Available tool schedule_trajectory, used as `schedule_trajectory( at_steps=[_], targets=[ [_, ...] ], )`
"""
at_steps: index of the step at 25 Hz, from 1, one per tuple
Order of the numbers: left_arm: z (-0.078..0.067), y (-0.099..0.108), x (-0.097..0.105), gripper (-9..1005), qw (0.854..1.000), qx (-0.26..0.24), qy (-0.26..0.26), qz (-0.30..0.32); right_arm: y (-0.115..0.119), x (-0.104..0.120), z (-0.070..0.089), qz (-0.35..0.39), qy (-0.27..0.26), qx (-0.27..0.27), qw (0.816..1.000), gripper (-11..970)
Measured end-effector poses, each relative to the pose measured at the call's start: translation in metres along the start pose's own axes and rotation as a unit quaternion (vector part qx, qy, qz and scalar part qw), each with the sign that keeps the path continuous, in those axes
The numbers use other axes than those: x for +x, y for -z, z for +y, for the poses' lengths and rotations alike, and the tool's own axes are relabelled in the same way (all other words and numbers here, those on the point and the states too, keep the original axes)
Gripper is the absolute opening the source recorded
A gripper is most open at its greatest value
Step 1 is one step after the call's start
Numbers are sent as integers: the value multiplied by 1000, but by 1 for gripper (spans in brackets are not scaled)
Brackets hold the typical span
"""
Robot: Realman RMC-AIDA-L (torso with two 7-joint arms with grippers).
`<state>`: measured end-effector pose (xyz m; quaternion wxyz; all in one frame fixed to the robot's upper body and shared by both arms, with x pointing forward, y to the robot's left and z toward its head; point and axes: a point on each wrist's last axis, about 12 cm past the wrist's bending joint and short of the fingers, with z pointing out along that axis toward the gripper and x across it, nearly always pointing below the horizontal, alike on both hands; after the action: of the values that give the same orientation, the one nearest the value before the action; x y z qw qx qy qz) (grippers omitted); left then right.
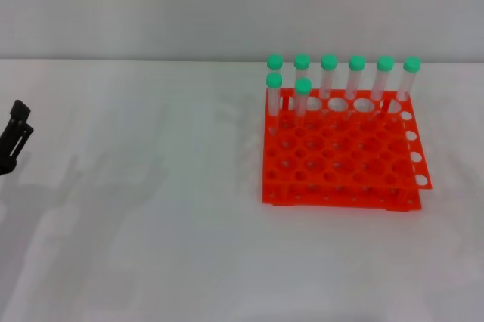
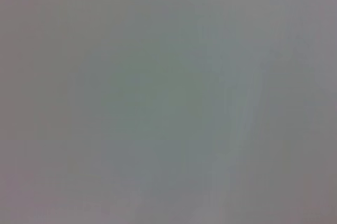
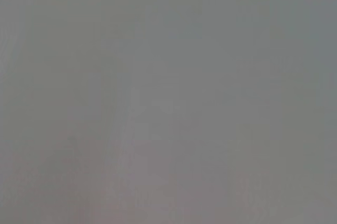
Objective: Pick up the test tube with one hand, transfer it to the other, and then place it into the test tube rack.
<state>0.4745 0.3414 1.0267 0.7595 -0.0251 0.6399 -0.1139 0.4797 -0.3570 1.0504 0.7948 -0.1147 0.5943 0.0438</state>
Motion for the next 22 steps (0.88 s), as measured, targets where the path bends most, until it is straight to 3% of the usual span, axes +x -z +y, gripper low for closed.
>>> schedule_trajectory(
  at_steps=[9, 15, 22],
  targets=[
    [-7, -10, -1, 885, 1000, -14, 0, -22, 3, 4, -17, 14, 16, 83, 996, 872],
    [-16, -19, 0, 885, 999, -15, -33, -35, 1, 5, -25, 25, 23, 93, 995, 872],
    [-18, -25, 1, 885, 998, -23, -49, -29, 5, 4, -32, 26, 38, 115, 992, 872]
  ],
)
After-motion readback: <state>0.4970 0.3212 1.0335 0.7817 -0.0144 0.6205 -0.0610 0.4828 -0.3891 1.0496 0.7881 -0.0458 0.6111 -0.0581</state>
